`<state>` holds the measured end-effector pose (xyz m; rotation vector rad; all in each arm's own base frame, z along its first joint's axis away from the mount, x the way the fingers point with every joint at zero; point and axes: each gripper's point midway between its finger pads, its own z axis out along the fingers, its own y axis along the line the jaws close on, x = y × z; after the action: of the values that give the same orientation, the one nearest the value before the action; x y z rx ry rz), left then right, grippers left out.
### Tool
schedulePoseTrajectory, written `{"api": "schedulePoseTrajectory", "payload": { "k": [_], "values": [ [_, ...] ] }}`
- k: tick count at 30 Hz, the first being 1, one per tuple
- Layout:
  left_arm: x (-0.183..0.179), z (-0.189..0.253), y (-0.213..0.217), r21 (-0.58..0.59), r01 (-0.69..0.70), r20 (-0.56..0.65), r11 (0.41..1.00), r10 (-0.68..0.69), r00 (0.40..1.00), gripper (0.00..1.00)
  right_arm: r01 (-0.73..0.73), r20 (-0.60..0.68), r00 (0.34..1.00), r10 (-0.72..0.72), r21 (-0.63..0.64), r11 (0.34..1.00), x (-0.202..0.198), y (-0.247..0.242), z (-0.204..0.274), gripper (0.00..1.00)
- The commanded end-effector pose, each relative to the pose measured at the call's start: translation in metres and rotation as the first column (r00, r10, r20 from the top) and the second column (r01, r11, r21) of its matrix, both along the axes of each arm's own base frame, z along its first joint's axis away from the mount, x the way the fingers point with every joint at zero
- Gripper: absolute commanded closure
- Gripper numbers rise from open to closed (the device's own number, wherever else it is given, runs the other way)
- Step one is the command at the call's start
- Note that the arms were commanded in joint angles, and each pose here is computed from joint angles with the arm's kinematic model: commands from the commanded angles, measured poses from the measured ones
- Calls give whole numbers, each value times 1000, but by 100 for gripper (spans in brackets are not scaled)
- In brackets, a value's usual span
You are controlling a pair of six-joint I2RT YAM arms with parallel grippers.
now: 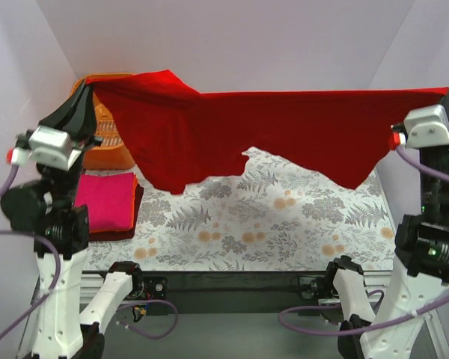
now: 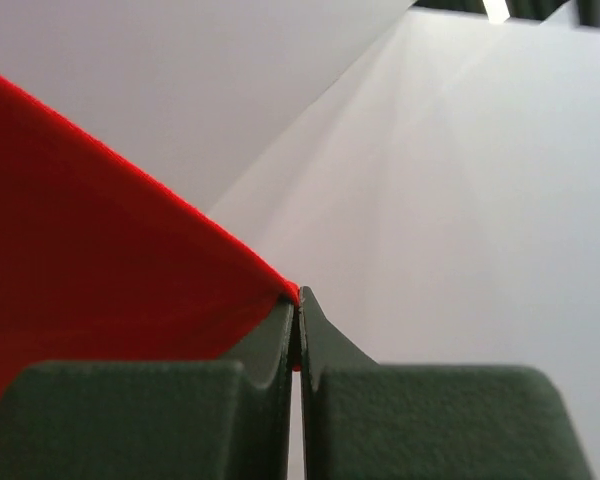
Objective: Fold and stack the t-shirts
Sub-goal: Flatten the tshirt out
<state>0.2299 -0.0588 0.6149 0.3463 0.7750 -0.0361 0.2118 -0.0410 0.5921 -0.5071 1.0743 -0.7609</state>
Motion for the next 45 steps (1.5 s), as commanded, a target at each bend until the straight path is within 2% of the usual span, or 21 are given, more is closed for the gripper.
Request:
{"api": "schedulePoseTrajectory", "payload": {
  "k": [1, 3, 6, 9, 11, 12, 13, 15, 17, 18, 19, 20, 21, 22, 23, 26, 27, 29, 31, 37, 45],
  "values": [
    [-47, 23, 26, -46, -125, 120, 991, 129, 984, 100, 130, 218, 969, -117, -45, 990, -54, -7, 48, 99],
    [-70, 32, 32, -45, -157, 153, 987, 162, 975, 100, 138, 261, 959, -115, -73, 988, -74, 0, 56, 99],
    [-81, 29, 34, -9, -191, 153, 981, 190, 970, 100, 162, 286, 951, -121, -122, 979, -89, 5, 57, 99],
    [-71, 21, 34, 46, -225, 100, 973, 220, 970, 100, 195, 259, 953, -156, -133, 972, -74, -4, 51, 99],
    [-54, 7, 27, 102, -206, 53, 973, 201, 978, 100, 146, 164, 979, -119, -160, 976, -40, -5, 21, 99],
    [-38, -16, 23, 150, -193, -20, 970, 198, 980, 100, 89, 98, 993, -71, -192, 977, -24, 2, 3, 99],
    [-27, -40, 10, 211, -129, -82, 969, 148, 986, 100, 15, -38, 999, -24, -215, 977, 6, 5, -44, 99],
    [-4, -94, -2, 251, -36, -236, 967, 97, 967, 100, -74, -184, 982, 31, -234, 969, 30, 11, -102, 99],
    [24, -139, -11, 221, 44, -385, 974, 45, 922, 100, -127, -335, 941, 51, -209, 970, 60, 6, -172, 99],
    [44, -171, -14, 185, 77, -486, 980, 23, 873, 100, -145, -359, 932, 60, -214, 966, 67, 7, -185, 99],
    [66, -203, -17, 159, 103, -573, 982, 7, 819, 100, -179, -438, 895, 78, -194, 965, 86, 4, -221, 99],
    [75, -218, -24, 155, 142, -610, 978, -18, 792, 100, -206, -482, 870, 101, -170, 964, 95, 5, -247, 99],
    [97, -244, -27, 127, 153, -668, 980, -30, 743, 100, -234, -518, 846, 125, -150, 961, 109, 5, -270, 99],
    [133, -285, -27, 65, 131, -761, 989, -36, 648, 100, -264, -562, 813, 152, -123, 957, 122, 6, -297, 99],
    [148, -295, -25, 56, 109, -777, 992, -25, 629, 100, -283, -600, 782, 171, -97, 954, 136, 6, -324, 99],
    [190, -330, -25, 40, 84, -833, 996, -13, 554, 100, -294, -635, 756, 162, -108, 950, 158, 3, -353, 99],
    [215, -353, -27, 39, 81, -861, 996, -8, 508, 100, -302, -667, 726, 168, -89, 949, 171, 1, -373, 99],
    [243, -368, -28, 29, 55, -878, 998, -1, 478, 100, -309, -676, 718, 163, -100, 946, 189, 0, -378, 99],
    [280, -392, -33, 35, 53, -902, 998, 9, 431, 100, -310, -722, 673, 160, -78, 948, 209, -4, -403, 99],
    [353, -433, -48, 124, 29, -909, 992, 102, 403, 100, -314, -785, 604, 138, -75, 947, 262, -12, -441, 99],
    [400, -469, -34, 261, -90, -888, 961, 275, 369, 100, -260, -825, 558, 93, -67, 963, 306, -19, -472, 99]
  ]
}}
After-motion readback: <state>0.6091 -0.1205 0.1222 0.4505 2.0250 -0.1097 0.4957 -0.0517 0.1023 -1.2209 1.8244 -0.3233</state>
